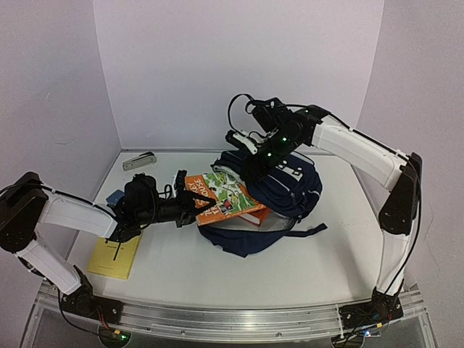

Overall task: Pack the student bag
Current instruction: Place the book in the student bag.

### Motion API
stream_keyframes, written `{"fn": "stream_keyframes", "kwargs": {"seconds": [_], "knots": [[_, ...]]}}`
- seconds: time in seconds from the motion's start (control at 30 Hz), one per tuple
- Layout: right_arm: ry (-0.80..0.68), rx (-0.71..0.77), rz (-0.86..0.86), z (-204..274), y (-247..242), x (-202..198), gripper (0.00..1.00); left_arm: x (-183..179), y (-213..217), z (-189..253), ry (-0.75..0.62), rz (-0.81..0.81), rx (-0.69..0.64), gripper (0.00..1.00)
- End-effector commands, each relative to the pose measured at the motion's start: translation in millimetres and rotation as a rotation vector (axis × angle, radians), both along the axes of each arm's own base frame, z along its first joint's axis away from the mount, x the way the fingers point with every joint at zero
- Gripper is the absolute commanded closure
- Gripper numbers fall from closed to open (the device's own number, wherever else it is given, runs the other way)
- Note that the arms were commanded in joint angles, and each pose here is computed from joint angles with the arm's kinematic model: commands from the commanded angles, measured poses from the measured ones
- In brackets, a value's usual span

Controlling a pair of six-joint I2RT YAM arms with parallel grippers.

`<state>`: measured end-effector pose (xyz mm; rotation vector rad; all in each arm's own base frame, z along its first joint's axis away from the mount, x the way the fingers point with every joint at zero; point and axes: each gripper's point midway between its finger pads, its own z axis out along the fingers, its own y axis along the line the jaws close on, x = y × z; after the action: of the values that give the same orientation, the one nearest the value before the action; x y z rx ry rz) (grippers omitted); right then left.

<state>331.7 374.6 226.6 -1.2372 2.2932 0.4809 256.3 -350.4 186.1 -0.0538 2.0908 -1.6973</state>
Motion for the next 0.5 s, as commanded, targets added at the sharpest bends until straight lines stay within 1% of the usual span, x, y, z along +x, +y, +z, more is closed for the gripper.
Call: {"fn": "stream_keyframes", "kwargs": {"seconds": [0.0,0.13,0.2,0.27,0.37,0.4,0.47], "knots": [[-0.03,0.164,0.049,51,22,-6,1.0,47,10,28,-0.034,0.2,-0.101,1.0],[-0.081,0.162,0.015,64,16,5,1.0,60,12,-22,0.151,0.262,-0.024,1.0],[-0.112,0.16,-0.005,71,12,12,1.0,58,15,-45,0.226,0.279,0.028,1.0],[-0.141,0.156,-0.019,76,9,18,1.0,52,21,-63,0.281,0.298,0.052,1.0],[-0.158,0.164,-0.023,82,8,21,1.0,49,28,-71,0.304,0.318,0.079,1.0],[-0.151,0.17,-0.019,82,9,20,1.0,49,27,-68,0.291,0.313,0.073,1.0],[-0.122,0.185,-0.003,79,13,16,1.0,51,14,-44,0.205,0.257,0.025,1.0]]}}
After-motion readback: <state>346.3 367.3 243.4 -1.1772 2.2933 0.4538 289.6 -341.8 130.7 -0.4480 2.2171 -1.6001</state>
